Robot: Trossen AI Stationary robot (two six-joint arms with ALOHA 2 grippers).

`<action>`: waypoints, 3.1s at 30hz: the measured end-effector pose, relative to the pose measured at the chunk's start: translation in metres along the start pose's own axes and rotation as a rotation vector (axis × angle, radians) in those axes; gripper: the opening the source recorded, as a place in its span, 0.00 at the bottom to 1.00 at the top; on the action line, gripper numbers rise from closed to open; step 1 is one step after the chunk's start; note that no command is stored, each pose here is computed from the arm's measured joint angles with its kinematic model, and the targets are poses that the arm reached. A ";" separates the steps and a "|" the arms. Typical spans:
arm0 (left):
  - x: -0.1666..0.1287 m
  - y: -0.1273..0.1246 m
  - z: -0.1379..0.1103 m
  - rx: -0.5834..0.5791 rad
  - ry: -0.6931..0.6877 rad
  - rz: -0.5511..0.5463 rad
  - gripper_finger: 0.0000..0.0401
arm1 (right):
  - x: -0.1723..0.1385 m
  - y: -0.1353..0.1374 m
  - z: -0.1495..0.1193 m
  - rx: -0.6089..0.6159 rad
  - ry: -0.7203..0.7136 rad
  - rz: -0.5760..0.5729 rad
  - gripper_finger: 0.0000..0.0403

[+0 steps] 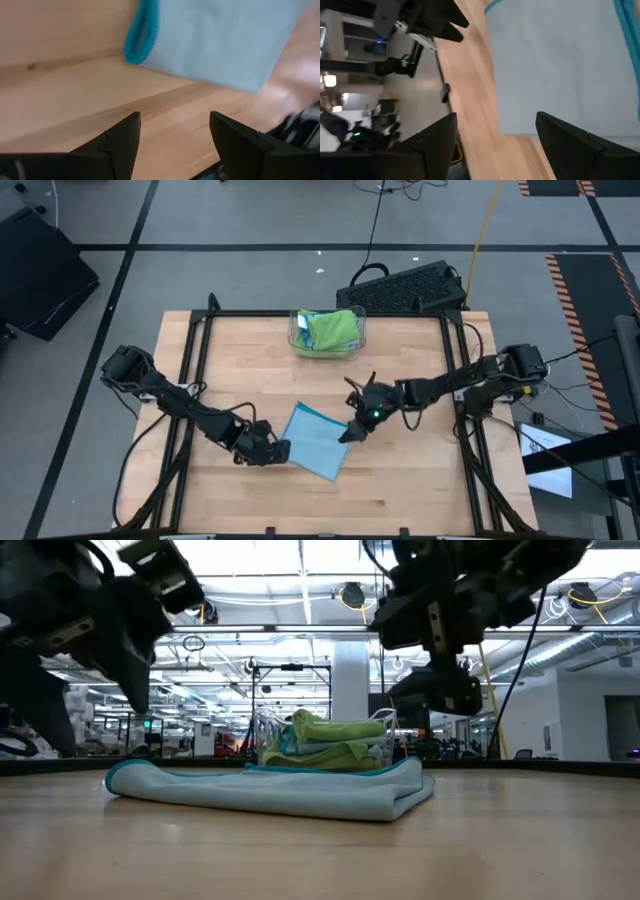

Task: Fold microfiber towels
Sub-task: Fold the blue microfiber cloth

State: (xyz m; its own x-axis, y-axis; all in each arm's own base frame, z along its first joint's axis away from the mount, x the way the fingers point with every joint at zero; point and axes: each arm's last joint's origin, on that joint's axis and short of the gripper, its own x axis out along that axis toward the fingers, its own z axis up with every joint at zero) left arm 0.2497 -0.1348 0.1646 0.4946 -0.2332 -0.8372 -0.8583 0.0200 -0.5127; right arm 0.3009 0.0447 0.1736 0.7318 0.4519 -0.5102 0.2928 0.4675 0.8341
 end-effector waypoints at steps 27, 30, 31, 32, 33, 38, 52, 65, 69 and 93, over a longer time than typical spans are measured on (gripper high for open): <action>0.040 0.017 0.013 -0.142 -0.110 -0.046 0.59 | -0.009 0.023 0.173 -0.299 0.036 -0.188 0.77; 0.044 0.019 0.018 -0.153 -0.135 -0.015 0.59 | -0.006 0.024 0.170 -0.294 0.043 -0.200 0.76; 0.044 0.019 0.020 -0.150 -0.145 -0.005 0.59 | -0.005 0.024 0.169 -0.288 0.044 -0.211 0.76; 0.044 0.019 0.023 -0.146 -0.152 0.002 0.59 | -0.004 0.025 0.168 -0.287 0.045 -0.214 0.76; 0.043 0.018 0.025 -0.131 -0.157 0.010 0.59 | -0.003 0.026 0.167 -0.282 0.047 -0.212 0.76; 0.042 0.012 0.046 0.030 -0.211 0.017 0.59 | 0.003 0.031 0.158 -0.287 0.075 -0.210 0.76; 0.041 0.004 0.079 0.211 -0.149 0.043 0.59 | 0.008 0.033 0.147 -0.235 0.117 -0.247 0.75; 0.041 0.008 0.080 0.324 -0.152 0.083 0.21 | -0.006 0.001 0.165 -0.071 0.057 -0.408 0.75; 0.041 0.009 0.080 0.346 -0.162 0.088 0.11 | 0.000 -0.008 0.156 -0.053 0.138 -0.485 0.75; 0.042 0.008 0.080 0.524 -0.155 0.094 0.01 | 0.020 -0.058 0.139 -0.015 0.023 -0.508 0.76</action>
State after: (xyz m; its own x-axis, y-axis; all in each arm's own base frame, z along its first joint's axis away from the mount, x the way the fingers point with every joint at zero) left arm 0.2745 -0.0664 0.1106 0.4673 -0.0623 -0.8819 -0.7365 0.5244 -0.4273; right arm 0.3840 -0.0785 0.1436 0.4854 0.1808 -0.8554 0.5995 0.6434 0.4762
